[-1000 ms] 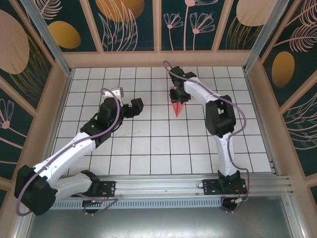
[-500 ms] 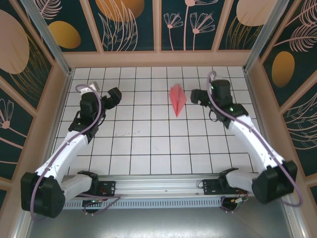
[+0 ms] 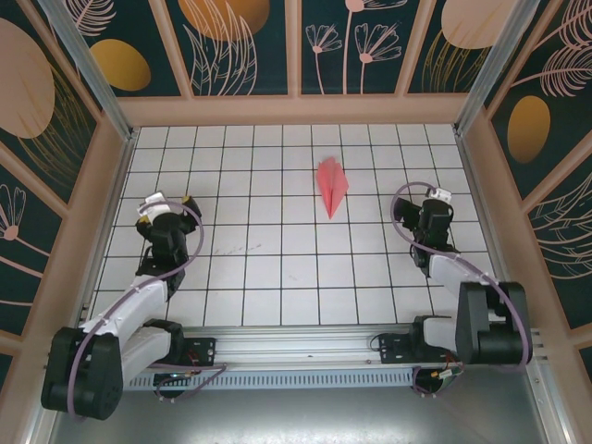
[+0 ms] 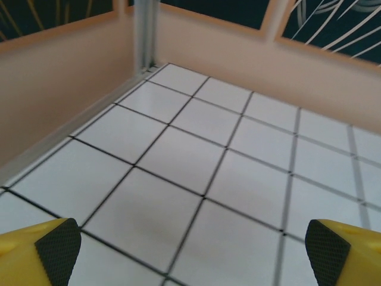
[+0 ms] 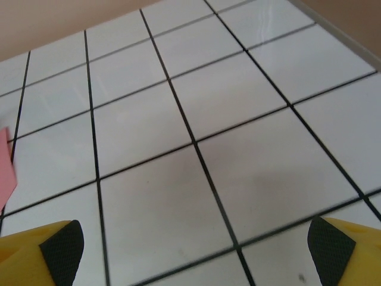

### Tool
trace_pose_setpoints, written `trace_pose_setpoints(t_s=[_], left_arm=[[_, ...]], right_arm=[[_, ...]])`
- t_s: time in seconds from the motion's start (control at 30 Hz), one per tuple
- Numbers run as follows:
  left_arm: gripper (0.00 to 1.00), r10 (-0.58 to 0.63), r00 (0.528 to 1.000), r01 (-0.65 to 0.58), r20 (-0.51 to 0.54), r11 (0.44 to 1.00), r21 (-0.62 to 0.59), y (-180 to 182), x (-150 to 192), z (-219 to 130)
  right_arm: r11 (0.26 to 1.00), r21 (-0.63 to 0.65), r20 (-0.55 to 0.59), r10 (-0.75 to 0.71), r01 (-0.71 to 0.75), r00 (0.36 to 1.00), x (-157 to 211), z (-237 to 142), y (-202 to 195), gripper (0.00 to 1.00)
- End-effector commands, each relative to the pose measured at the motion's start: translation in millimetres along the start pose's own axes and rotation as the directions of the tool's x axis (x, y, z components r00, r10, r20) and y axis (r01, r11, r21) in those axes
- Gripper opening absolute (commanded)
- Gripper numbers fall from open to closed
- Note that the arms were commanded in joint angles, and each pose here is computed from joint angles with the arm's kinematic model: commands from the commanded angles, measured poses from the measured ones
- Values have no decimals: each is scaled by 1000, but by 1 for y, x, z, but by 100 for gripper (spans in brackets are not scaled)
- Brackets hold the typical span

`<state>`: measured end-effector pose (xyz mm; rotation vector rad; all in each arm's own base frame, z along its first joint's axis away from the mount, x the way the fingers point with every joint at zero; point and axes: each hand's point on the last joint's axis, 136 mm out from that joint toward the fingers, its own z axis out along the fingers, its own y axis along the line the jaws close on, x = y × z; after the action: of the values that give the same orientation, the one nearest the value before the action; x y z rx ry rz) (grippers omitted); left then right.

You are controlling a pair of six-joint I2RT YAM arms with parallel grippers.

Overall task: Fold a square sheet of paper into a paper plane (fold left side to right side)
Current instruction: Reset both arms

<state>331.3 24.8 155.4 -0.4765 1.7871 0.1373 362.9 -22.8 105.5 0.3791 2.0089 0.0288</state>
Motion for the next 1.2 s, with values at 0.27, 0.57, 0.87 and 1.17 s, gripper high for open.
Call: trace_pose_setpoints(t_s=[0.27,0.57,0.87,1.17], left_arm=[[98,116,972,-143,202,982,124,-14,-11,8],[98,173,951,-237,257,940,244,-35,1,14],[99,111,977,-144,182,972,184,-14,10,43],[99,109,976,-143,187,974,177,-12,9,42]], right_arm=[[982,-97,312,-122,159,942,-26,5,17,99],[981,-134,310,-95,143,946,-17,3,12,99],[979,-137,310,-106,154,945,-16,3,14,99],[978,-136,309,-109,158,945,-16,4,14,99]])
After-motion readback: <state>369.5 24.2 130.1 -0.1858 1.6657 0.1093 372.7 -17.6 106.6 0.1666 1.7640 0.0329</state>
